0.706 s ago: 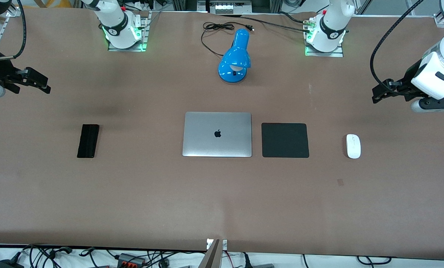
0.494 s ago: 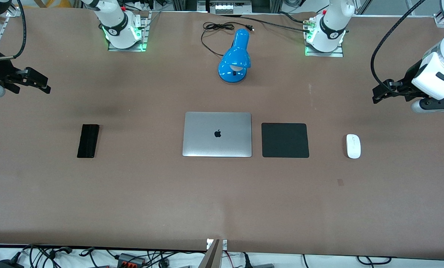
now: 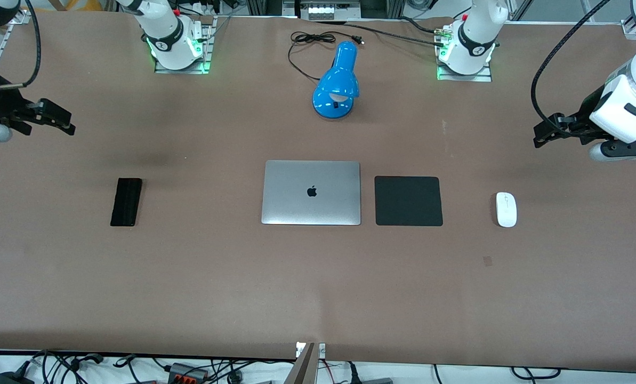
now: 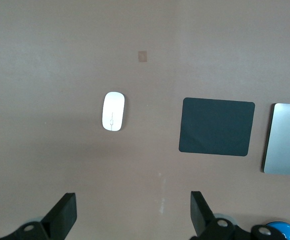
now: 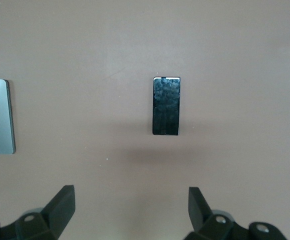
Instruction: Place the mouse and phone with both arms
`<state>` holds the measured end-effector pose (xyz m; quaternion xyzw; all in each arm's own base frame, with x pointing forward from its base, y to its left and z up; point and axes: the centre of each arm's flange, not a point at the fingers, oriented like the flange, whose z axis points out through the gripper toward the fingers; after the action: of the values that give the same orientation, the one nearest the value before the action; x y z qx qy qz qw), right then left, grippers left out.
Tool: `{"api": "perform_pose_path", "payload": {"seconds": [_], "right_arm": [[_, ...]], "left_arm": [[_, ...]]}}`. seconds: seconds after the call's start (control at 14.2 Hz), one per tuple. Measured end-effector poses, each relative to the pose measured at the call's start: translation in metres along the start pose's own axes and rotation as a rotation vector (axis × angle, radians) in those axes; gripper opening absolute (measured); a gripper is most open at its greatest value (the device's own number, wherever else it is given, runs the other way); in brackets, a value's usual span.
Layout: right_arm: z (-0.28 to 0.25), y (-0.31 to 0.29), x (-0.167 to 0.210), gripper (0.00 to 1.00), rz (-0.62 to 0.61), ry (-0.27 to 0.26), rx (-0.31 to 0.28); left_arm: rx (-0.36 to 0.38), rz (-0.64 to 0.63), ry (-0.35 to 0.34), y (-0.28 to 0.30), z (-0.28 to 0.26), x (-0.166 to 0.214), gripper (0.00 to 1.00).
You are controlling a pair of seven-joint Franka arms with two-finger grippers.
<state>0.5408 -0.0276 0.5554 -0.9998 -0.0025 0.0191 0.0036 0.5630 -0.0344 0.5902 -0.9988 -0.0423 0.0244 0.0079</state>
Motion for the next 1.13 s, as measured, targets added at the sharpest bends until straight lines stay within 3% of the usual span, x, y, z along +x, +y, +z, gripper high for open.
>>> {"api": "perform_pose_path", "payload": {"seconds": [0.42,0.85,1.13], "right_arm": [[0.092,0.011,0.041,1.00,0.016,-0.094,-0.007],[0.207,0.025,0.084,1.00,0.018,-0.107,-0.041],[0.265,0.043,0.092,1.00,0.056,-0.128,-0.047]], "left_arm": [[0.006,-0.003,-0.045,-0.001,0.008,0.008,1.00],[0.017,-0.019,-0.137,-0.008,0.041,0.021,1.00],[0.023,-0.060,-0.248,-0.033,0.099,0.043,1.00]]}}
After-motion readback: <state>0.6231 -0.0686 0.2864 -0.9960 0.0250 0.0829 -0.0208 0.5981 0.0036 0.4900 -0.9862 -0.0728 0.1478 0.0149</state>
